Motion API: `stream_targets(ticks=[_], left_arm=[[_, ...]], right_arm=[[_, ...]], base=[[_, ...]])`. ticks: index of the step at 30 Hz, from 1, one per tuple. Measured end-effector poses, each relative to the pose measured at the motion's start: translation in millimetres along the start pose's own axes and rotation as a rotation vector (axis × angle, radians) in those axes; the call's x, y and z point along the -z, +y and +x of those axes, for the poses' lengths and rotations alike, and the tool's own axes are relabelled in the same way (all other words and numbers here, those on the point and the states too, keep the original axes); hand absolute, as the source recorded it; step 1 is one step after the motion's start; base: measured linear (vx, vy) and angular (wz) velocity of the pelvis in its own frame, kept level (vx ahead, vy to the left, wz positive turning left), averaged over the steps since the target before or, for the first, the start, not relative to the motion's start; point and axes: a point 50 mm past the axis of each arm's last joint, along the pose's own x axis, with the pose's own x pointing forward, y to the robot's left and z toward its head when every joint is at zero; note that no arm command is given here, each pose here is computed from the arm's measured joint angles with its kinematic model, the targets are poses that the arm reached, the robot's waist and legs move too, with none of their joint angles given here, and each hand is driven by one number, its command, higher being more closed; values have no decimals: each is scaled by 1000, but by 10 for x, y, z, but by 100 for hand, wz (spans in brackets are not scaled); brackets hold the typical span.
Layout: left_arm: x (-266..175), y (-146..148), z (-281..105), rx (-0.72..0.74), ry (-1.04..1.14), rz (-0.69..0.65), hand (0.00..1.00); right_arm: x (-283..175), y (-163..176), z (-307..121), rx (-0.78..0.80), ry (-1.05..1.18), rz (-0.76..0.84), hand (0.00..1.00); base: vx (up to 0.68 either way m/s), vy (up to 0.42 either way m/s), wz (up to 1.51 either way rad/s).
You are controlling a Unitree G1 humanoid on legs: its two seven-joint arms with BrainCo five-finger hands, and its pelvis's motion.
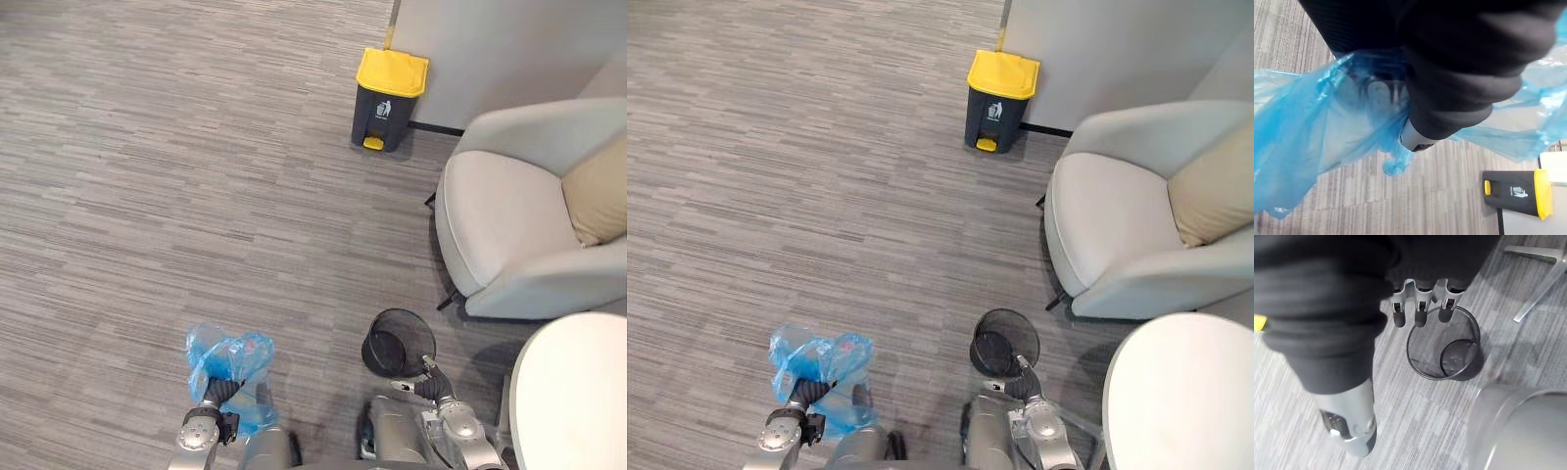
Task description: Gather rubbish on tea table into small bin, then transfer packed bag to large trash can.
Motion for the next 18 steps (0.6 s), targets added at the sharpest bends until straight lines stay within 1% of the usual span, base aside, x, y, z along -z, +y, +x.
stream_targets(ticks=[3,5,8,11,15,18], left_arm=[[-44,-70,44,14,-6,-17,100],[-94,-105,68,21,-20,-25,100],[-193,-205,78,42,-56,-56,100],[-249,-222,50,43,-88,-69,100],[-265,-215,51,39,-95,-70,100],[-230,-239,46,45,-80,-74,100]], right_arm=[[64,-121,-17,27,23,-15,0],[-3,-160,0,40,-3,-13,0],[33,-120,-76,37,-13,2,0],[-178,-71,-49,45,-100,30,0],[-260,-17,-24,46,-122,67,0],[-144,-64,-22,67,-72,82,0]], base=[[475,-91,45],[470,-108,41],[509,-117,50],[334,15,-20],[245,172,-48],[230,361,-61]])
